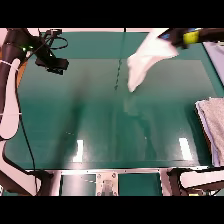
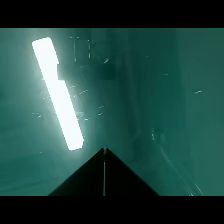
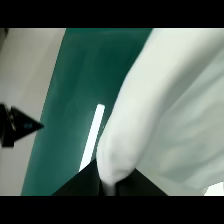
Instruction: Fold the shirts.
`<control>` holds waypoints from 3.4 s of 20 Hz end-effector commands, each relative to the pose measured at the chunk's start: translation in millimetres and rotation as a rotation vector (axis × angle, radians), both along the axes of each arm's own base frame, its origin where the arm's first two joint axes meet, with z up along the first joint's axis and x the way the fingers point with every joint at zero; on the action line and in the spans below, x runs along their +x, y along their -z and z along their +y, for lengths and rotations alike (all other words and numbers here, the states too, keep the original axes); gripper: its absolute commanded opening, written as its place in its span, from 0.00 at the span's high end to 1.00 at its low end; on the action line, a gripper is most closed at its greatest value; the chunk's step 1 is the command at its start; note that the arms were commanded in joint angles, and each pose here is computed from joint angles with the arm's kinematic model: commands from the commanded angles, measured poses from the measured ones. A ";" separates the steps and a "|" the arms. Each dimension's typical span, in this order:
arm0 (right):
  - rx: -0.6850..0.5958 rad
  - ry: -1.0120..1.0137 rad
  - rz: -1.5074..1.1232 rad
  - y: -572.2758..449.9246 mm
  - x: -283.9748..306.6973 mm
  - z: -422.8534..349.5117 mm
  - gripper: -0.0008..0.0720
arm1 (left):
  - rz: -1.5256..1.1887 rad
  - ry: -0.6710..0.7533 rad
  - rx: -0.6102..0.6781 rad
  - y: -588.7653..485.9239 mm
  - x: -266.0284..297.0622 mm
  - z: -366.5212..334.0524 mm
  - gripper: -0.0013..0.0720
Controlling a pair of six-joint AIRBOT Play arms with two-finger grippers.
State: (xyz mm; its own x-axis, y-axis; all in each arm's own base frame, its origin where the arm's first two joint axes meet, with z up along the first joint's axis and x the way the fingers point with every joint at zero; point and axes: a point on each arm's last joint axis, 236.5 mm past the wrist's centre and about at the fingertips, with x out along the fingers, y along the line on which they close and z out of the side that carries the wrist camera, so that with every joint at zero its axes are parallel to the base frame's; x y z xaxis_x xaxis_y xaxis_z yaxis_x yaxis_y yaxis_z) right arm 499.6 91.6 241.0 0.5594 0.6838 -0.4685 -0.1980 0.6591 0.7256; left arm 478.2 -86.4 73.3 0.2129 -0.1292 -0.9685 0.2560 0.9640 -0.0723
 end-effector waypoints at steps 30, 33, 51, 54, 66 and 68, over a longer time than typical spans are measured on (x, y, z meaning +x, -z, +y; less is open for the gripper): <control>-0.035 1.390 1.291 184.0 -452.1 -334.1 0.85 | 0.009 0.036 -0.125 -5.4 -3.8 -30.0 0.95; -0.032 1.369 1.351 224.0 -460.8 -325.8 0.22 | 0.011 0.040 -0.142 -6.4 -4.5 -34.0 0.95; -0.655 0.157 0.425 188.9 -128.7 -93.9 0.97 | 0.104 0.062 -0.272 -8.7 -109.1 -91.2 0.95; -0.688 0.028 0.381 213.0 -132.7 -48.3 0.97 | 0.150 0.065 -0.269 25.5 -159.9 -109.3 0.95; -0.686 0.000 0.329 210.5 -126.4 -29.1 0.97 | 0.170 0.060 -0.270 38.2 -172.6 -114.7 0.95; -0.686 0.000 0.329 210.5 -126.4 -29.1 0.97 | 0.170 0.060 -0.270 38.2 -172.6 -114.7 0.95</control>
